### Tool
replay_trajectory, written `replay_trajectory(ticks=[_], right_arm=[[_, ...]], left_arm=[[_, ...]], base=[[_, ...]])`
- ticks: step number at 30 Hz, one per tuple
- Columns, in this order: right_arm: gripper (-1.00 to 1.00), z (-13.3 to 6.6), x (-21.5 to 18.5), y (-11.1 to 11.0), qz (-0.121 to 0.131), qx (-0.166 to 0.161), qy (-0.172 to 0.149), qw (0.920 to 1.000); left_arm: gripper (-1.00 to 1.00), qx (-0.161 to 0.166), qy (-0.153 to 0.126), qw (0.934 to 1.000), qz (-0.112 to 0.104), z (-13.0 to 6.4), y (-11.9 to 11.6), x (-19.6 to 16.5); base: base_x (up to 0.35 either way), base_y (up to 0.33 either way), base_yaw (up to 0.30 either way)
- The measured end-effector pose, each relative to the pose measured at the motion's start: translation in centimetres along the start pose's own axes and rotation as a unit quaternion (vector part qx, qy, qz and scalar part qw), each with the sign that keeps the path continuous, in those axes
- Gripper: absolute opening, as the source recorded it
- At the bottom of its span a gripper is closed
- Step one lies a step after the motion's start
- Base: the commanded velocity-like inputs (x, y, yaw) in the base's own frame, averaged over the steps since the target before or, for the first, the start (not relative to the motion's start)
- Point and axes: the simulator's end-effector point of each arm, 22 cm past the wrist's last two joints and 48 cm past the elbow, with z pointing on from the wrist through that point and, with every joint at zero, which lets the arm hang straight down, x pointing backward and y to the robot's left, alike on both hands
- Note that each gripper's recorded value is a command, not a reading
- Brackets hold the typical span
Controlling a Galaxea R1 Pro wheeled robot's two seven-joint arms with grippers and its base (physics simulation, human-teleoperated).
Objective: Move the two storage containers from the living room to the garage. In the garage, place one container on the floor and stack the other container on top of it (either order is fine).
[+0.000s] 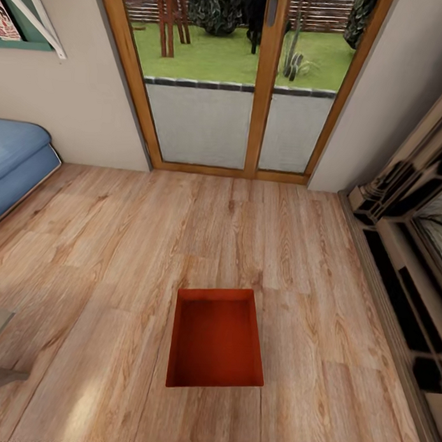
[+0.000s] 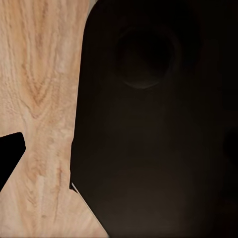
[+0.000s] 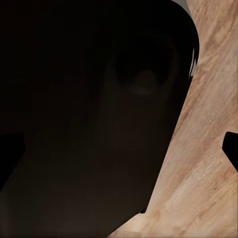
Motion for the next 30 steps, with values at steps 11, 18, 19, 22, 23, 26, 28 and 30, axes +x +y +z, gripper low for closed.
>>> replay_trajectory(ticks=[11,18,19,22,23,26,28,30], right_arm=[[1.0,0.1,0.7,0.1,-0.001,-0.001,0.009,1.0],[1.0,0.2,1.2,0.2,-0.001,-0.002,0.014,0.9999],[1.0,0.2,1.2,0.2,-0.001,-0.003,0.015,0.9999],[1.0,0.3,1.4,0.3,0.0,-0.003,0.017,0.9998],[1.0,0.3,1.4,0.3,0.0,-0.003,0.017,0.9998],[1.0,0.3,1.4,0.3,0.0,-0.004,0.017,0.9998],[1.0,0.3,1.4,0.3,0.0,-0.004,0.017,0.9998],[1.0,0.3,1.4,0.3,0.0,-0.004,0.017,0.9998]], left_arm=[[1.0,-0.002,0.009,1.0,0.001,0.2,0.1,0.7],[1.0,-0.003,0.014,0.9999,0.002,0.3,0.2,1.2],[1.0,-0.003,0.015,0.9999,0.002,0.4,0.2,1.3],[1.0,-0.003,0.017,0.9998,0.002,0.4,0.2,1.4],[1.0,-0.003,0.017,0.9998,0.002,0.4,0.2,1.4],[1.0,-0.004,0.018,0.9998,0.002,0.4,0.2,1.5],[1.0,-0.004,0.018,0.9998,0.002,0.4,0.2,1.5],[1.0,-0.004,0.018,0.9998,0.002,0.4,0.2,1.5]], base=[[0.0,0.0,0.0],[0.0,0.0,0.0],[0.0,0.0,0.0],[0.0,0.0,0.0],[0.0,0.0,0.0],[0.0,0.0,0.0],[0.0,0.0,0.0],[0.0,0.0,0.0]])
